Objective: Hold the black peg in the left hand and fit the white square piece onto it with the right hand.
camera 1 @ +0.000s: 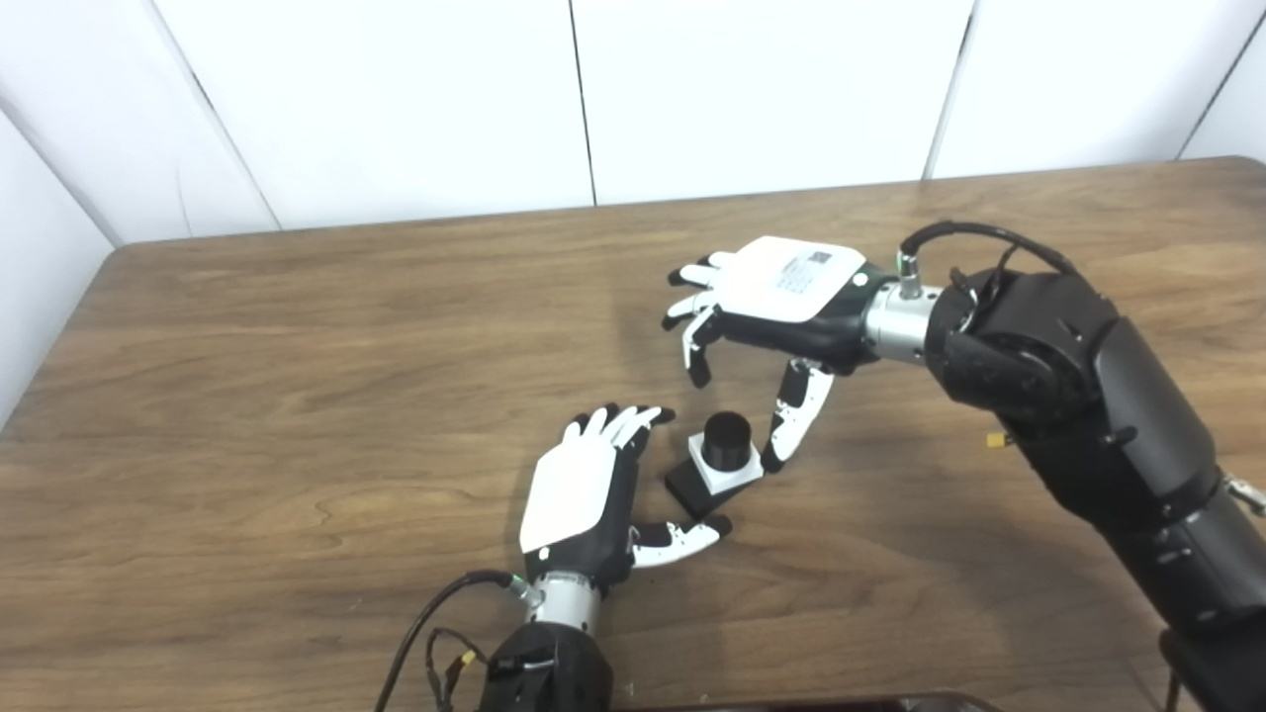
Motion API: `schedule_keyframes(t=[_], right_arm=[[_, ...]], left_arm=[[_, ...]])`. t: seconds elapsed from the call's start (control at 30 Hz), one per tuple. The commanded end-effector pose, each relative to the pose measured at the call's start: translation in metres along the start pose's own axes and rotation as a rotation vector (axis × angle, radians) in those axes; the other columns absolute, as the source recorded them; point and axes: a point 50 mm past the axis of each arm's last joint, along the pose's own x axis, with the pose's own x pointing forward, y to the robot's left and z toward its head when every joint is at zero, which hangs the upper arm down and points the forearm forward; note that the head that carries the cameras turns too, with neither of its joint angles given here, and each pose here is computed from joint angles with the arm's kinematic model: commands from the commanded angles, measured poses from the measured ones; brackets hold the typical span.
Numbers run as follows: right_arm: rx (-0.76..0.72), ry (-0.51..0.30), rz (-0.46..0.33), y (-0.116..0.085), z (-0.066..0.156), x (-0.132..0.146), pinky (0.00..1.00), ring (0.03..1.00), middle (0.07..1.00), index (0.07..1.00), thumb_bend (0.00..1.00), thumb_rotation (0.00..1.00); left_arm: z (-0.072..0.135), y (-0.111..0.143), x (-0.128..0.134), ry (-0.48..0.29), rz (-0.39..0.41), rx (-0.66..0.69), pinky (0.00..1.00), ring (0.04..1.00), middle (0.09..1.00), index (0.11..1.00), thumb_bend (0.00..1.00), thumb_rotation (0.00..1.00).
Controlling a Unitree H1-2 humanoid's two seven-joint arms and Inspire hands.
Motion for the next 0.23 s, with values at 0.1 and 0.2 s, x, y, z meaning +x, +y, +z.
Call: schedule_keyframes(t=[0.1, 0.2], right_arm=[[-0.026, 0.024, -0.086, -0.028, -0.008, -0.007, 1.0, 1.0, 0.894, 0.635, 1.0, 0.34], [-0.022, 0.029, -0.086, -0.027, -0.01, -0.009, 1.0, 1.0, 0.894, 0.636, 1.0, 0.34]], left_arm=[[0.01, 0.025, -0.002, -0.014, 0.079, 0.043, 0.98, 0.971, 0.915, 0.838, 0.88, 0.4], [0.012, 0.031, -0.004, -0.008, 0.075, 0.026, 1.0, 0.986, 0.926, 0.849, 0.88, 0.4]])
